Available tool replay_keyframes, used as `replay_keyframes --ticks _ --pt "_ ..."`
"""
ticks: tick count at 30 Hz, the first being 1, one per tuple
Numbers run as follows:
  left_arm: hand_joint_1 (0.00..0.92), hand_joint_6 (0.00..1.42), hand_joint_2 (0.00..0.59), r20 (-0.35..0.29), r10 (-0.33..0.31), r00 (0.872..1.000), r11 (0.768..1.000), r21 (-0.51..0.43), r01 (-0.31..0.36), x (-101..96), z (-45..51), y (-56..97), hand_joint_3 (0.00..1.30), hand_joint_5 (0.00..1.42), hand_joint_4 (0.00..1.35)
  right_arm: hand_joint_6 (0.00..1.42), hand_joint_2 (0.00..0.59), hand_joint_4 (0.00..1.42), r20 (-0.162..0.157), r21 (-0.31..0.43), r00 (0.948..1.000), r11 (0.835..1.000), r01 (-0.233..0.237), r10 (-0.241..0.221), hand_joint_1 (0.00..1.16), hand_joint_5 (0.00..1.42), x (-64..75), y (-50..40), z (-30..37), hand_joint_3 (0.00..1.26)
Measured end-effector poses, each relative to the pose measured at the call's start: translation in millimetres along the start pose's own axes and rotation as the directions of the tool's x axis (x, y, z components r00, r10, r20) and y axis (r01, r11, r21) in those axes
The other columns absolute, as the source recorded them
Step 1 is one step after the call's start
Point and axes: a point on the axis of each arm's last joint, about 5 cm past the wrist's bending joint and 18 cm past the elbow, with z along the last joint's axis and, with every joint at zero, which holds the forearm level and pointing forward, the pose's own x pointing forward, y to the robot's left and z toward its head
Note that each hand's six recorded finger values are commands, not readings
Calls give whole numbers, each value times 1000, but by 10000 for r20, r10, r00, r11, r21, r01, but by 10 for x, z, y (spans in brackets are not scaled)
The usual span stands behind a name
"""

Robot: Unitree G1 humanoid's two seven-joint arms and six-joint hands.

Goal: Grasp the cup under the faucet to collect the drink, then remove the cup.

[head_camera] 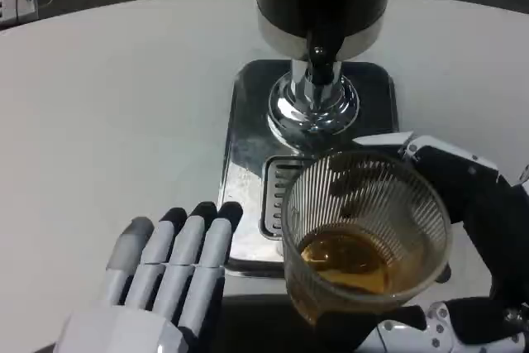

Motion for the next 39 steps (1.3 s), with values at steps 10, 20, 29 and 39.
replay_keyframes --ticks 10,20,29,39 --pt "0 0 67 31 94 10000 9999 -69 -94 22 9 -5 0 13 0 1422 93 971 20 -30 10000 10000 8 -8 1162 1135 6 -6 -4 863" --pt "0 0 66 35 107 9999 9999 -47 -107 31 4 -5 0 12 0 1422 93 971 28 -26 10000 10000 8 -8 1162 1135 7 -6 -3 863" --pt "0 0 65 11 47 10000 10000 -41 -47 30 0 -3 0 12 0 1422 93 971 25 21 10000 10000 0 0 1162 1135 6 2 -3 857" --pt "0 0 65 9 9 10000 9999 -103 -9 24 10 -6 0 12 0 1422 93 971 7 3 10000 10000 9 -9 1162 1135 4 -1 -4 855"
